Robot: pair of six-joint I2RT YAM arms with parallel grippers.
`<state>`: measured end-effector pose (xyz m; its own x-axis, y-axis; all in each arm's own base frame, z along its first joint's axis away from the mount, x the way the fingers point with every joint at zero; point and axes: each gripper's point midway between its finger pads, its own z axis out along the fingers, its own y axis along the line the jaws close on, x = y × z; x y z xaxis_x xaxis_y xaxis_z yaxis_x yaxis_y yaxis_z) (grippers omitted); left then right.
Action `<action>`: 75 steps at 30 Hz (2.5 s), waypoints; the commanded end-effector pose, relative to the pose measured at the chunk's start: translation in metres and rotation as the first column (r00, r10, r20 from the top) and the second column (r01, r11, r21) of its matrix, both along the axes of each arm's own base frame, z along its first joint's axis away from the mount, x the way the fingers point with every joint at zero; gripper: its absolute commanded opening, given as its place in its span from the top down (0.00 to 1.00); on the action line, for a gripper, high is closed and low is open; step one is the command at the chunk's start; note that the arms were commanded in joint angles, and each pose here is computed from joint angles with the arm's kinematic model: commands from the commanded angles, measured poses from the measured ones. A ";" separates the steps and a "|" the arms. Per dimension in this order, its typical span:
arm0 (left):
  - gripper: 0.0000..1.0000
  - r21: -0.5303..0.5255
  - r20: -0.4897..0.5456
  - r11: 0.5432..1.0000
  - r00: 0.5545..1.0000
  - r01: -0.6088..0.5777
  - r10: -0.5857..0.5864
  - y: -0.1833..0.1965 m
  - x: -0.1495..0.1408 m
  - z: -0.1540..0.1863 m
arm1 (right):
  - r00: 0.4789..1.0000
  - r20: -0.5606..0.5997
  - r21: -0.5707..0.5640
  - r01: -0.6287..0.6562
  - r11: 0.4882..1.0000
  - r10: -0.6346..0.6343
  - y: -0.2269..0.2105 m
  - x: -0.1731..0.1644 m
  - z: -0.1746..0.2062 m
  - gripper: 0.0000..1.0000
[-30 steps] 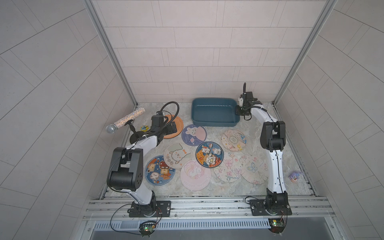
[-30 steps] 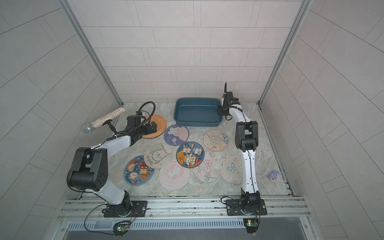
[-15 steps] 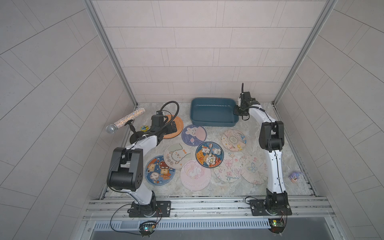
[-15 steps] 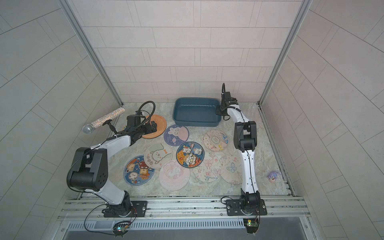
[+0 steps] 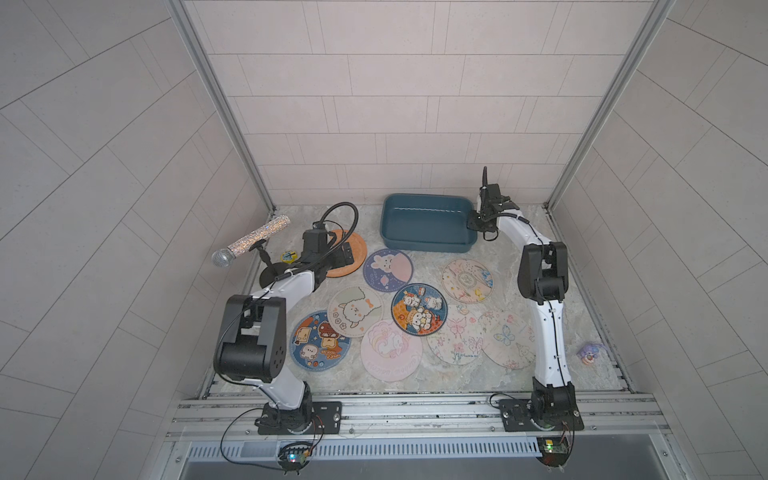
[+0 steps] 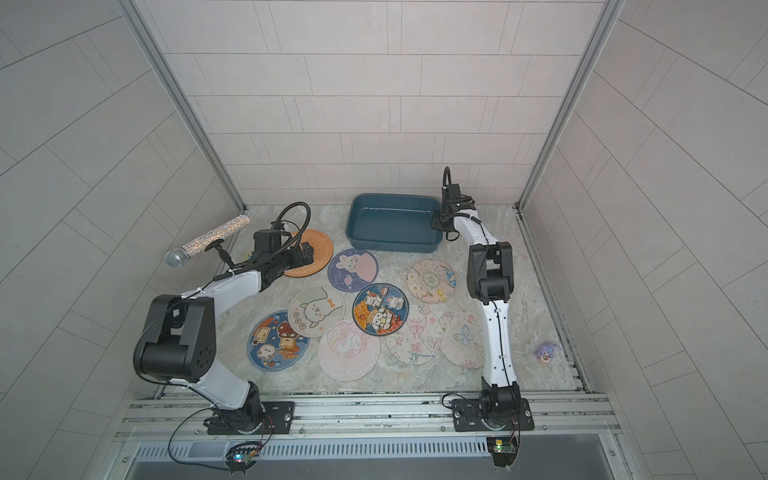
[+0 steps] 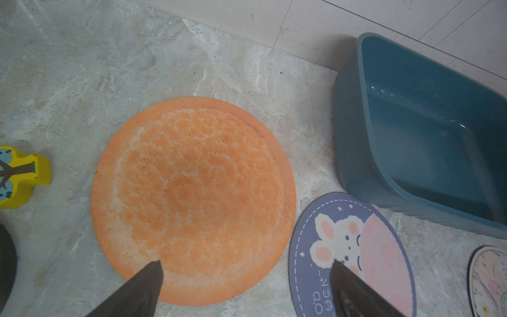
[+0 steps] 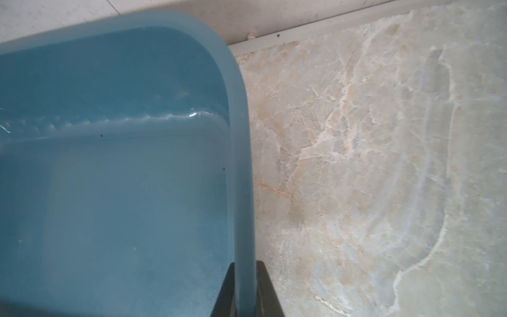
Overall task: Put the coasters into the storage box
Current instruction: Move the storage box to the center of the board, then pick up the coaster from the center of the board.
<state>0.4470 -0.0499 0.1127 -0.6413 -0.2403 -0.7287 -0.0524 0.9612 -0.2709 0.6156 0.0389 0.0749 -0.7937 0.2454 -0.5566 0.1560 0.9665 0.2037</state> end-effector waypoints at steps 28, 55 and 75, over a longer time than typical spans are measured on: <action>0.12 -0.225 -0.355 0.947 0.886 0.228 -0.297 -0.154 -0.122 -0.031 | 0.974 -0.086 0.192 -0.191 0.963 0.211 0.060 -0.197 0.061 0.26; 0.34 -0.244 -0.540 0.926 0.753 0.287 -0.376 -0.194 -0.153 -0.078 | 0.830 -0.264 0.406 -0.366 0.837 0.491 0.161 -0.314 -0.018 0.32; 0.40 -0.258 -0.587 0.925 0.715 0.278 -0.378 -0.199 -0.157 -0.100 | 0.817 -0.323 0.410 -0.335 0.849 0.478 0.165 -0.327 -0.050 0.34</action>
